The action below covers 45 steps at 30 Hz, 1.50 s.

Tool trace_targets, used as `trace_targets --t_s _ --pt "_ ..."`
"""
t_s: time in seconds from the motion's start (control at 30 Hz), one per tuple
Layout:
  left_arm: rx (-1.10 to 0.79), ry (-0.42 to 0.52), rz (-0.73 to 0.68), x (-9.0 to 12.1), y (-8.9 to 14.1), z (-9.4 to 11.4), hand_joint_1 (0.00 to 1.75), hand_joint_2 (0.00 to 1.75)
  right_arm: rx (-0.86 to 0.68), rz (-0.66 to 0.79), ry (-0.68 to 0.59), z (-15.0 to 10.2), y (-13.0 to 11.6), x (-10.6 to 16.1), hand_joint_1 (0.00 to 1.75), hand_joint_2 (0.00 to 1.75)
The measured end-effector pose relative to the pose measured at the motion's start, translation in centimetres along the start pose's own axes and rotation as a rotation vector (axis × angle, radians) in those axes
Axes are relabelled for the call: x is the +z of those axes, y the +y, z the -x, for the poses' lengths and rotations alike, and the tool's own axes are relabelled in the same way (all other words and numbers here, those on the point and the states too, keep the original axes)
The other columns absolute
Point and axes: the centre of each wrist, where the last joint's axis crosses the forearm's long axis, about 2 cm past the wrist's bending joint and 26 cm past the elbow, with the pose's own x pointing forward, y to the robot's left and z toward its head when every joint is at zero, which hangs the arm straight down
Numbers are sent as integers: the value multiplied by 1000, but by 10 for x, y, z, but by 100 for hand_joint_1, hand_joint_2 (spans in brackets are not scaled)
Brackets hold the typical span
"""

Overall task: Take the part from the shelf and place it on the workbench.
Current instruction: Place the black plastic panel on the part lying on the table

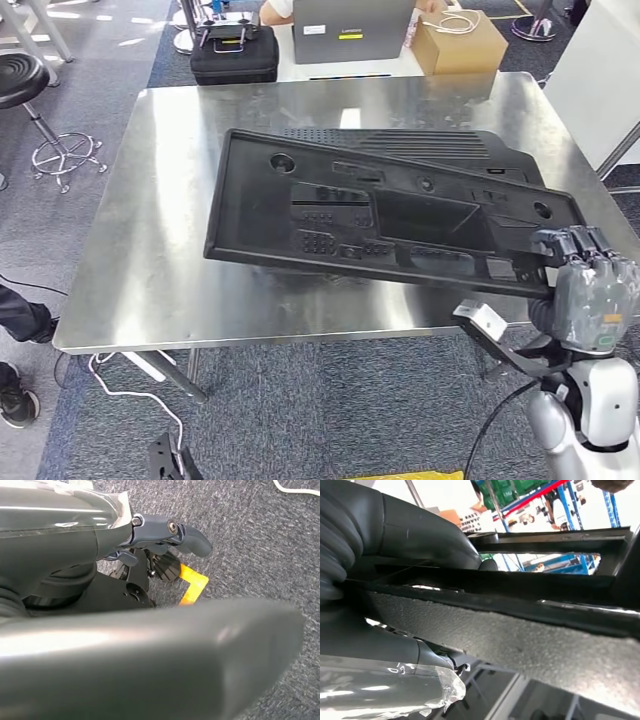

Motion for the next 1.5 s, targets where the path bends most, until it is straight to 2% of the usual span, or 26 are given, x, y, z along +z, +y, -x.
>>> trace_targets --t_s 0.47,0.77,0.97,1.13,1.5 --pt "-27 14 53 -1 -10 -5 0 0 156 -121 5 19 25 -104 175 175" --pt "-48 19 83 -2 -18 -9 0 0 273 -232 91 37 41 -150 175 175" --pt "-52 27 98 -2 -21 -10 0 0 331 -335 168 44 55 -162 175 175" --pt "-62 28 110 -2 -24 -11 0 0 370 -403 205 40 67 -162 175 175" --pt "-69 33 122 -2 -28 -13 0 0 383 -513 157 -5 97 -140 175 175"
